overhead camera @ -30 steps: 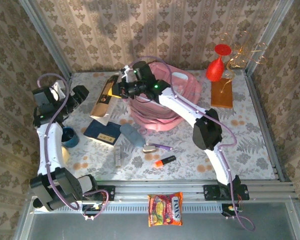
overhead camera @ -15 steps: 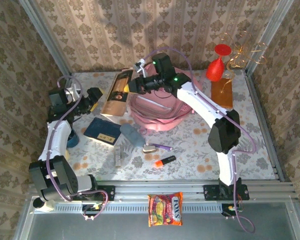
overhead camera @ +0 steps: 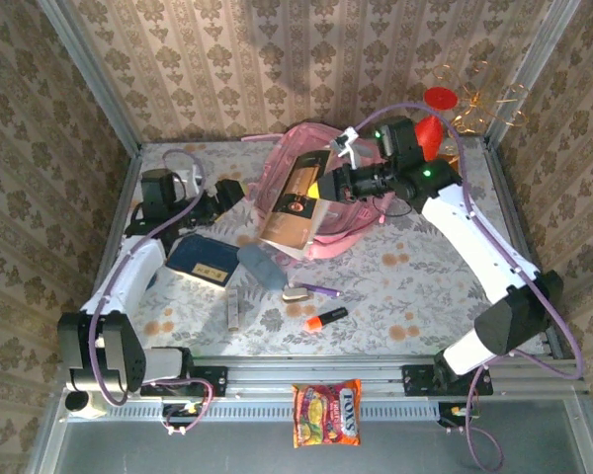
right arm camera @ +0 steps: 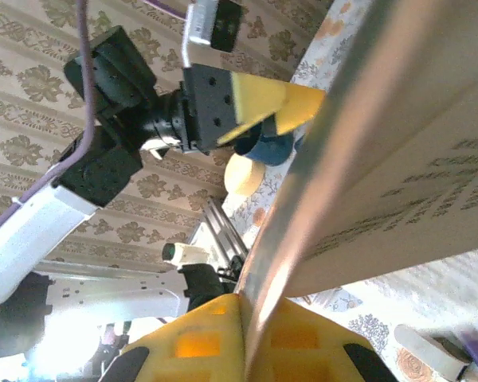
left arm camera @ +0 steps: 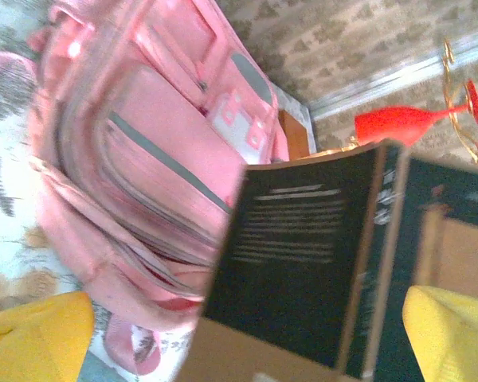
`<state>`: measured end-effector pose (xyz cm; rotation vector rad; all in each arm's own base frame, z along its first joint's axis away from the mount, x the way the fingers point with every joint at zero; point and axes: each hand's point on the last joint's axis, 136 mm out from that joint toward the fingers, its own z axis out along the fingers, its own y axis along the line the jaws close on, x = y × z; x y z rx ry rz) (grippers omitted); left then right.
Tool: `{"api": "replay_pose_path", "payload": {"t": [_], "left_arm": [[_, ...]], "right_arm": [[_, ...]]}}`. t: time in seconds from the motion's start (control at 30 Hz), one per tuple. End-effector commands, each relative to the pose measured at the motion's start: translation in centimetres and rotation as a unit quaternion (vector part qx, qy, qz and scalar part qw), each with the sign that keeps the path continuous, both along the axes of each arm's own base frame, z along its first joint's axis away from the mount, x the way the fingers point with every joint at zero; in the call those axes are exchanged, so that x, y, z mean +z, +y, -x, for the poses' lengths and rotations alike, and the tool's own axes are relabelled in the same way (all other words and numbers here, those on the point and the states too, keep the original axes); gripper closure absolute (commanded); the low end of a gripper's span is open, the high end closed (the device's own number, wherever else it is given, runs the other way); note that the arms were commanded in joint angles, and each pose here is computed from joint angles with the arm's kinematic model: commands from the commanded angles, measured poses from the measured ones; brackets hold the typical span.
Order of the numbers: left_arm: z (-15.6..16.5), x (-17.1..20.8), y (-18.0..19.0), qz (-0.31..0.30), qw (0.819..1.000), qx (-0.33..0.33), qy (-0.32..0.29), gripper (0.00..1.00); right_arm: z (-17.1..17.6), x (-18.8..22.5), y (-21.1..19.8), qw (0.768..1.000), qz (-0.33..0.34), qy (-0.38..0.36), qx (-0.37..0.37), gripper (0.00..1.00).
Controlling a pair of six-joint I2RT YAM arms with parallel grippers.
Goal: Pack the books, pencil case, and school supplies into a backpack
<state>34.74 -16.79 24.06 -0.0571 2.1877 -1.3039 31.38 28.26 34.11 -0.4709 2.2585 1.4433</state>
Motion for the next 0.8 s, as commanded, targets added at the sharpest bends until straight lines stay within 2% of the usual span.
{"api": "replay_pose_path", "payload": {"t": [0.0, 0.2, 0.37, 0.63, 0.77], "left_arm": [[-0.5, -1.4, -1.0, 0.002, 1.0, -0.004, 0.013, 0.0], [-0.6, -4.1, -2.4, -0.007, 0.999, -0.016, 0.037, 0.0], [0.3, -6.6, -5.7, -0.015, 0.996, -0.057, 0.059, 0.0], [1.6, -10.1, -8.6, -0.069, 0.988, -0.109, 0.084, 0.04], [2.4, -11.1, -10.0, -0.067, 0.983, -0.145, 0.089, 0.12]], "right_arm": [[-0.5, -3.4, 0.7, 0.999, 0.0, 0.027, 0.024, 1.0], [-3.5, -10.8, -0.5, 0.996, 0.012, 0.086, 0.006, 1.0], [-4.0, -17.5, -2.9, 0.988, 0.042, 0.145, -0.025, 1.0], [-3.7, -22.5, -5.1, 0.978, 0.078, 0.184, -0.057, 1.0], [-3.6, -24.2, -5.3, 0.974, 0.092, 0.199, -0.063, 1.0]]}}
